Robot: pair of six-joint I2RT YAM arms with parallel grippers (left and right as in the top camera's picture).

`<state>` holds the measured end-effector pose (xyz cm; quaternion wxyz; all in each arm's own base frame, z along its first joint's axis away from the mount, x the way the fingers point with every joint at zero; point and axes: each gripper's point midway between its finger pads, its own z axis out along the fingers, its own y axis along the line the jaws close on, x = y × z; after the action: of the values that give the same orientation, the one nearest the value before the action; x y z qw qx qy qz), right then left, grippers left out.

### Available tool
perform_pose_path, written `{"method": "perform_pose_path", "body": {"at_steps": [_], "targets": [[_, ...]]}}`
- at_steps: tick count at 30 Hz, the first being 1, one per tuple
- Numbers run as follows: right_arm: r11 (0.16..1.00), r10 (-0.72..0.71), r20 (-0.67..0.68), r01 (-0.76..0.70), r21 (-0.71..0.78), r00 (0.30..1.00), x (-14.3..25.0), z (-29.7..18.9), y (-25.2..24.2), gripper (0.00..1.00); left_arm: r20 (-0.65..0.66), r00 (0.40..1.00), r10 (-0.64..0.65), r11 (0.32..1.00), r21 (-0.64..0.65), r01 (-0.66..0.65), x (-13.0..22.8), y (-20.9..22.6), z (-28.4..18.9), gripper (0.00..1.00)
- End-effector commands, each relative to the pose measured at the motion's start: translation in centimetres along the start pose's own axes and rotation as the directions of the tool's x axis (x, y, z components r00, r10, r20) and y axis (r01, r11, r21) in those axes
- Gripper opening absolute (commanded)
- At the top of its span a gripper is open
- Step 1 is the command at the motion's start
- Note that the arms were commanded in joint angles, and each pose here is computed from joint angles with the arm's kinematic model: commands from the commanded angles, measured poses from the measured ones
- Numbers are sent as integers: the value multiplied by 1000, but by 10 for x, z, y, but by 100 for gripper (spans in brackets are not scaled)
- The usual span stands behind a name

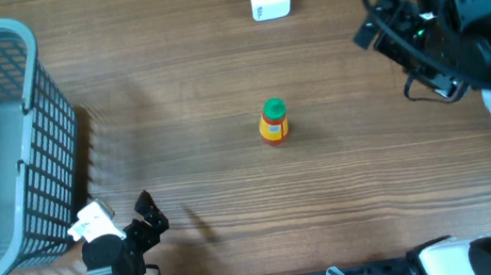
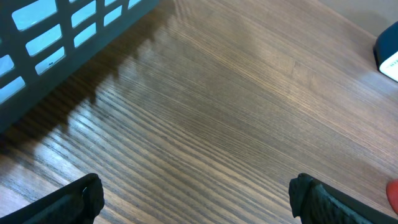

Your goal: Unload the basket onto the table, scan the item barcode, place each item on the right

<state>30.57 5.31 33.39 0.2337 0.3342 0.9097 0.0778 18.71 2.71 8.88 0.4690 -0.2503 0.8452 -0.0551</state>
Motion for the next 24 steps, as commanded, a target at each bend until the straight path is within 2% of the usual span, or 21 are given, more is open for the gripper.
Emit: {"method": "perform_pose_path", "body": {"at_steps": [1, 3, 6, 9, 12, 15, 17, 21, 24], "targets": [[969, 167, -53, -154, 194, 985, 0, 44, -49, 100, 7, 1000, 0, 1000, -8, 0, -1, 2, 1, 100], [958, 223, -176, -182, 222, 959, 21, 70, -59, 99, 7, 1000, 0, 1000, -8, 0, -1, 2, 1, 100], [948, 319, -415, -275, 162, 852, 59, 109, -51, 100, 7, 1000, 0, 1000, -8, 0, -1, 2, 1, 100], [937, 347, -475, -320, 139, 809, 73, 141, -54, 100, 7, 1000, 0, 1000, -8, 0, -1, 2, 1, 100], [934, 357, -500, -308, 180, 789, 91, 158, -68, 100, 7, 1000, 0, 1000, -8, 0, -1, 2, 1, 100], [921, 374, -424, -278, 271, 825, 92, 173, -95, 100, 7, 1000, 0, 1000, -8, 0, -1, 2, 1, 100], [924, 375, -419, -296, 243, 827, 90, 181, -90, 100, 7, 1000, 0, 1000, -8, 0, -1, 2, 1, 100], [933, 329, -583, -350, 81, 742, 103, 179, -49, 100, 7, 1000, 0, 1000, -8, 0, -1, 2, 1, 100], [919, 342, -654, -384, 84, 675, 111, 192, -39, 99, 7, 1000, 0, 1000, -8, 0, -1, 2, 1, 100]]}}
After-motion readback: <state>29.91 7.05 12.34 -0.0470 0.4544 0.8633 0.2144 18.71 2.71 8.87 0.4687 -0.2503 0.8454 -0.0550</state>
